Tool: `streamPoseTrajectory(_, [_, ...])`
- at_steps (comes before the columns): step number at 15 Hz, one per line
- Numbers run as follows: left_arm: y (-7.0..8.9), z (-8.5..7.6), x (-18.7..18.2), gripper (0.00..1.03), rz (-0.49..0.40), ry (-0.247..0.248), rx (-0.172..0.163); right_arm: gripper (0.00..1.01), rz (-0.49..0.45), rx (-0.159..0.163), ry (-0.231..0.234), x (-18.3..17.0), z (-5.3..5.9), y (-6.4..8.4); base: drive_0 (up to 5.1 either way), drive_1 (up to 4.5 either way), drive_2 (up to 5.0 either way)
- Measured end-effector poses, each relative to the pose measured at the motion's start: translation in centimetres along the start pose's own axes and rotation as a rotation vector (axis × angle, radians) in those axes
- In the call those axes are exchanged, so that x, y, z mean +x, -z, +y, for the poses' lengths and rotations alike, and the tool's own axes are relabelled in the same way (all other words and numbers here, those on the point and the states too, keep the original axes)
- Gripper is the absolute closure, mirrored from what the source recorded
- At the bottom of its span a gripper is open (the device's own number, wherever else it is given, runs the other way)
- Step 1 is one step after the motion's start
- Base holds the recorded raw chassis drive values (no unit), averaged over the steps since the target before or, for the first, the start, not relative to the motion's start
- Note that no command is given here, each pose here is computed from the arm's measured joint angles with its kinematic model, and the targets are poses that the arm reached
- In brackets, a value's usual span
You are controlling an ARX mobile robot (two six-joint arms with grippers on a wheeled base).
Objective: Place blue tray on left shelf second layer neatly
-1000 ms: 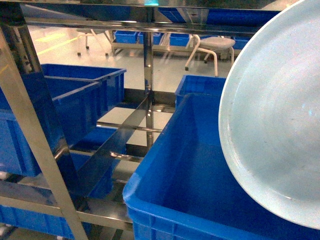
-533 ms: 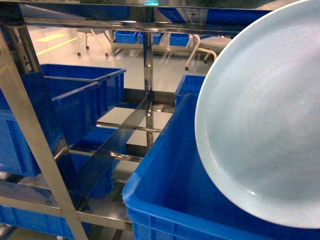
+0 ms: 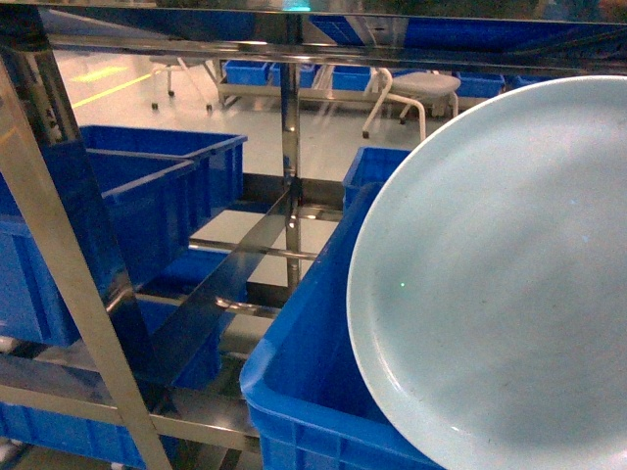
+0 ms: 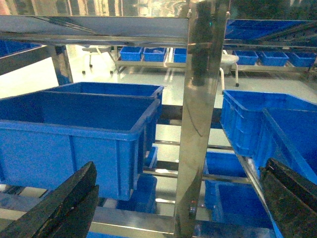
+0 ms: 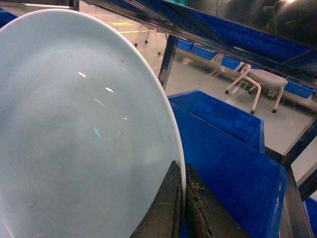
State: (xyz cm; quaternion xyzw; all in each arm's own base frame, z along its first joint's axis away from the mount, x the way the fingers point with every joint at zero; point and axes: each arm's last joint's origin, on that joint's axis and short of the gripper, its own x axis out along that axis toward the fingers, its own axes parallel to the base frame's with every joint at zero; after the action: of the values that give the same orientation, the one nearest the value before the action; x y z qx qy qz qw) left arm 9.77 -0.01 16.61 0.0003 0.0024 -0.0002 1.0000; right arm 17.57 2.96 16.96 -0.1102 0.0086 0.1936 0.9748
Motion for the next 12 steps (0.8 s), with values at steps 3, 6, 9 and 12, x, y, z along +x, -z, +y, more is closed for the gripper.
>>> streamPoseTrajectory(3, [0.0,0.0,0.0,0.05,0.000,0.000,0.000,0.99,0.007,-0.004,0.003,0.5,-0.1,0.6,0.0,0.00,0.0])
streamPoseTrajectory(6, [0.0,0.0,0.0,0.05,0.000,0.000,0.000,0.99,0.023,-0.004,0.018,1.0,-1.4,1.4,0.0,0.00,0.0])
streamPoseTrajectory(9, [0.0,0.0,0.0,0.05,0.000,0.000,0.000,0.99,0.039,-0.012,0.049,2.1,-3.6,1.9,0.0,0.00,0.0])
streamPoseTrajectory(12, [0.0,0.0,0.0,0.05,0.000,0.000,0.000,0.99,0.001,-0.026,0.057,3.1,-4.7,0.9,0.0,0.00,0.0])
